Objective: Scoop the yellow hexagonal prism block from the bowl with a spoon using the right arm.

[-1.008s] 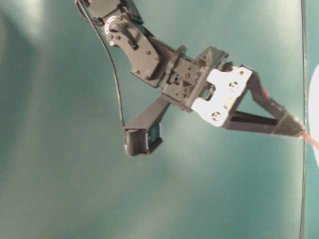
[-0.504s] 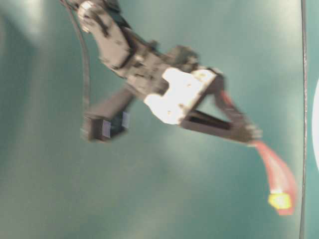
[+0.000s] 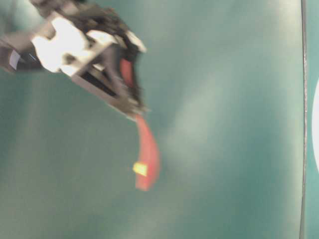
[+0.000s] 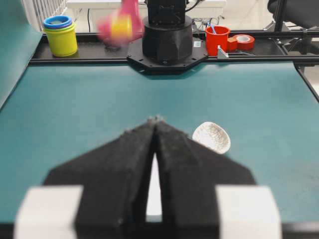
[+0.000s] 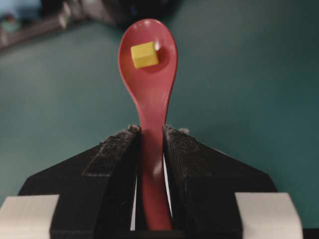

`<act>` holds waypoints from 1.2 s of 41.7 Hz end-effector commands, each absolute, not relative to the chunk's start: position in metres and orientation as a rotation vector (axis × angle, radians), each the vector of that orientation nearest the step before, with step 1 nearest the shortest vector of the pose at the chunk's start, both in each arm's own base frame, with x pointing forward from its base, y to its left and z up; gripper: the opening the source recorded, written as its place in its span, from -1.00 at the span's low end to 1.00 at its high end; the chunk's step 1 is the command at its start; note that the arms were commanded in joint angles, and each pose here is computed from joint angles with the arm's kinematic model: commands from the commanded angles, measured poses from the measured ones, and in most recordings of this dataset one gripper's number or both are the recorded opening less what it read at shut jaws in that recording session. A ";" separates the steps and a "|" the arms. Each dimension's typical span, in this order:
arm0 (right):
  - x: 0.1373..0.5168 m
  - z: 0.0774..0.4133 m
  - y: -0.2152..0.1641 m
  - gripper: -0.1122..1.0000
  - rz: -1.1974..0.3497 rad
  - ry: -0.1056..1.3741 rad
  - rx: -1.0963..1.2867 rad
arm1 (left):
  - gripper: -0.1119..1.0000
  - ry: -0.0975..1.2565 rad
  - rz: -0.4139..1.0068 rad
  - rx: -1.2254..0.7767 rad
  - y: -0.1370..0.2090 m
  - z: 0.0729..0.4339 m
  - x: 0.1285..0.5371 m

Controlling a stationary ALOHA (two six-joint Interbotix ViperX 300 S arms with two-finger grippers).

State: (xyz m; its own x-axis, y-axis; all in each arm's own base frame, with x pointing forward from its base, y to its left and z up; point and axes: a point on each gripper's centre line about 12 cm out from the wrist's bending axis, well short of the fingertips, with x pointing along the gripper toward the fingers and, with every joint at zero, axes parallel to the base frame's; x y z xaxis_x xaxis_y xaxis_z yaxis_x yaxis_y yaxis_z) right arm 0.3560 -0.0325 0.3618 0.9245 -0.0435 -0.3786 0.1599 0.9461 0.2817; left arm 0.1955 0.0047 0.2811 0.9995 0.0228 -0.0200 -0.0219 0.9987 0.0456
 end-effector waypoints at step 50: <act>0.324 0.405 -0.032 -0.40 -0.101 0.258 0.335 | -0.80 -0.006 0.024 0.047 0.005 0.290 0.198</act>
State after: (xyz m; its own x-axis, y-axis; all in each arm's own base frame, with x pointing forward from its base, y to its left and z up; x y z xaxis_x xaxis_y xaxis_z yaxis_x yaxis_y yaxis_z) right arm 0.3271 -0.0330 0.3955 0.9539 -0.0559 -0.2948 0.1505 0.9391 0.3090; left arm 0.1955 0.0047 0.2811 0.9995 0.0228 -0.0200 -0.0219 0.9987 0.0456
